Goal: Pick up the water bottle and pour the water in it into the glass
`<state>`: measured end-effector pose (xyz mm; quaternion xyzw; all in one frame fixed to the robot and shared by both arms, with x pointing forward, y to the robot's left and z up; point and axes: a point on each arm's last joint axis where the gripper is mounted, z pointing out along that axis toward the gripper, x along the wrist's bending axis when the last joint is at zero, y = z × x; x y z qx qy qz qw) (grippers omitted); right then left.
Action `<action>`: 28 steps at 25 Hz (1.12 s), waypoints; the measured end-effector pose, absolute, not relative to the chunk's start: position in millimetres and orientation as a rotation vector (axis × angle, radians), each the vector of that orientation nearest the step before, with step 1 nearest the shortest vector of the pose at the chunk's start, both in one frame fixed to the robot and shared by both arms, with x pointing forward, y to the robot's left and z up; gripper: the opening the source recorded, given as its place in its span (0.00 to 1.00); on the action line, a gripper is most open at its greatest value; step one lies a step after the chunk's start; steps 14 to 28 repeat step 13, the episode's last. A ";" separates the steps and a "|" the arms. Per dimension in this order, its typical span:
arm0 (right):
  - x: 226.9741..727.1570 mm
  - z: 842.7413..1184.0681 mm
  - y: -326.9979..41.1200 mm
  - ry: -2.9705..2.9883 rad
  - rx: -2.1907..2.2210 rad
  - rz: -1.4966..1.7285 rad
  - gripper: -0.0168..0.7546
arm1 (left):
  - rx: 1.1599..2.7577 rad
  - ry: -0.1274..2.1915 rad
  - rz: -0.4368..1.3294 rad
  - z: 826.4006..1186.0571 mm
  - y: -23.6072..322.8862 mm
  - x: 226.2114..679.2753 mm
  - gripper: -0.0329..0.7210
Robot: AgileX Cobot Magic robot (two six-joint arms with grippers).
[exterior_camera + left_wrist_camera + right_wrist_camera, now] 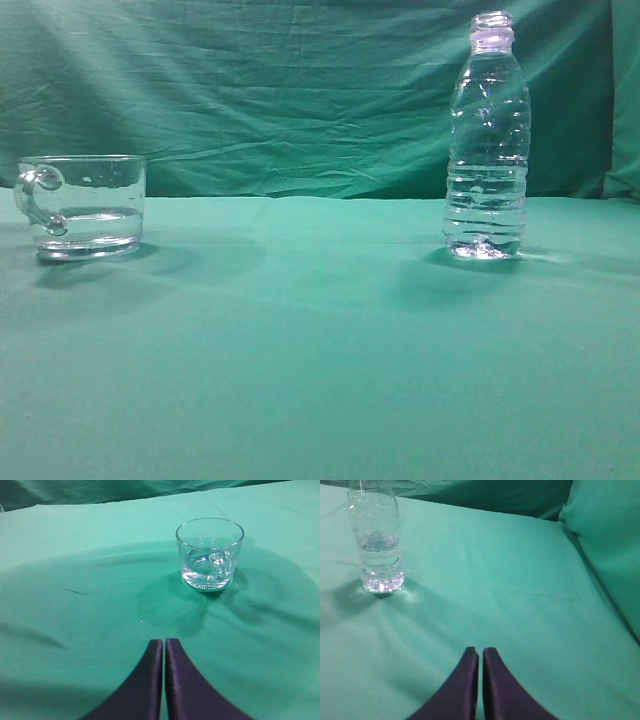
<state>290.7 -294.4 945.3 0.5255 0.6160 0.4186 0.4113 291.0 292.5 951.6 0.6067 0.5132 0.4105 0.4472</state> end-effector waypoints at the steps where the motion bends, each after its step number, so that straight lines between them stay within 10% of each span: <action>1: 290.7 945.3 -294.4 1.550 1.322 1.054 0.02 | 1.502 1.271 1.016 951.6 292.5 291.0 0.04; 28: 290.7 945.1 -294.4 1.553 1.322 1.051 0.02 | 1.502 1.271 1.016 951.6 292.5 291.0 0.04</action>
